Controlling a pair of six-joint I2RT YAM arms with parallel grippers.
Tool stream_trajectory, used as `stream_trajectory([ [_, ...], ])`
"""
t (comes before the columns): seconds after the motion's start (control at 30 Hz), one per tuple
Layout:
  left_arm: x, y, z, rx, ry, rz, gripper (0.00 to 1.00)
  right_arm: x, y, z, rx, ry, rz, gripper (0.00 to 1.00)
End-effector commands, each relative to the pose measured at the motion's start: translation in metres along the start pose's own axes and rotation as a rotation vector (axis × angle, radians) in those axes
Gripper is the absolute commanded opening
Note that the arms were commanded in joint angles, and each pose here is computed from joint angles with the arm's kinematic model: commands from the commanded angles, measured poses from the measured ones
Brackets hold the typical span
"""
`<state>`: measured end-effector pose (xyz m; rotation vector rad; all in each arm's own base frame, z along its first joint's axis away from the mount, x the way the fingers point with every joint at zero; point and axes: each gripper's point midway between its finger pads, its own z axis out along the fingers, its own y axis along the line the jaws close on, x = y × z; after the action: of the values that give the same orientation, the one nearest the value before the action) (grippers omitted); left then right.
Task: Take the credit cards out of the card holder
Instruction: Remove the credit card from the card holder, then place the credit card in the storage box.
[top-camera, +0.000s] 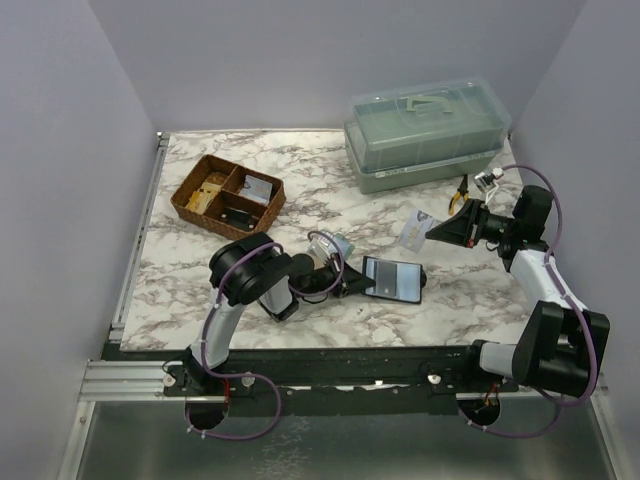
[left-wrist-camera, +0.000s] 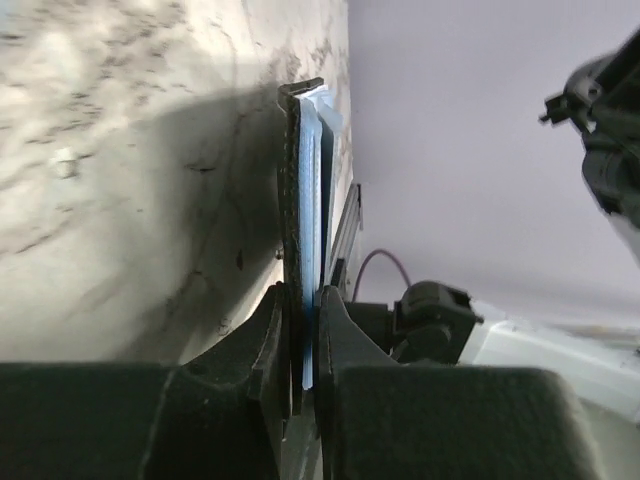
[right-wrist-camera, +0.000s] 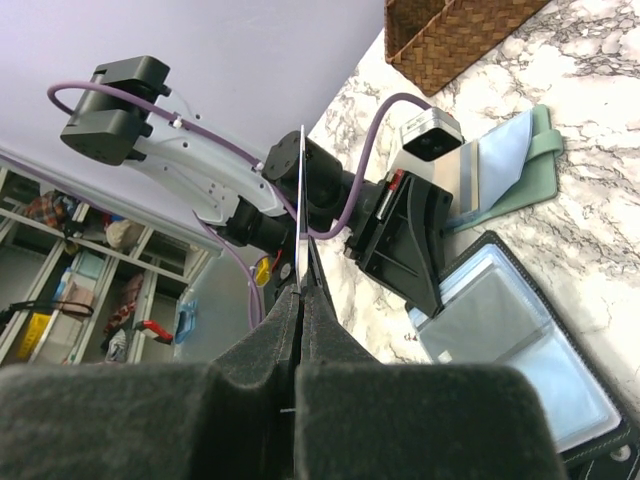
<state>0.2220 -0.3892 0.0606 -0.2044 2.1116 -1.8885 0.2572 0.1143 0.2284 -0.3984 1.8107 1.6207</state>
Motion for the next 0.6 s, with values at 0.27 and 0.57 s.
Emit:
stream_trajectory([
  [0.27, -0.016, 0.003, -0.028, -0.178, -0.185, 0.047, 0.53, 0.015, 0.01, -0.004, -0.1, 0.041, 0.028, 0.0],
  [0.57, -0.011, -0.024, -0.059, -0.331, -0.195, 0.206, 0.59, 0.016, 0.005, -0.003, -0.091, 0.034, 0.036, 0.0],
])
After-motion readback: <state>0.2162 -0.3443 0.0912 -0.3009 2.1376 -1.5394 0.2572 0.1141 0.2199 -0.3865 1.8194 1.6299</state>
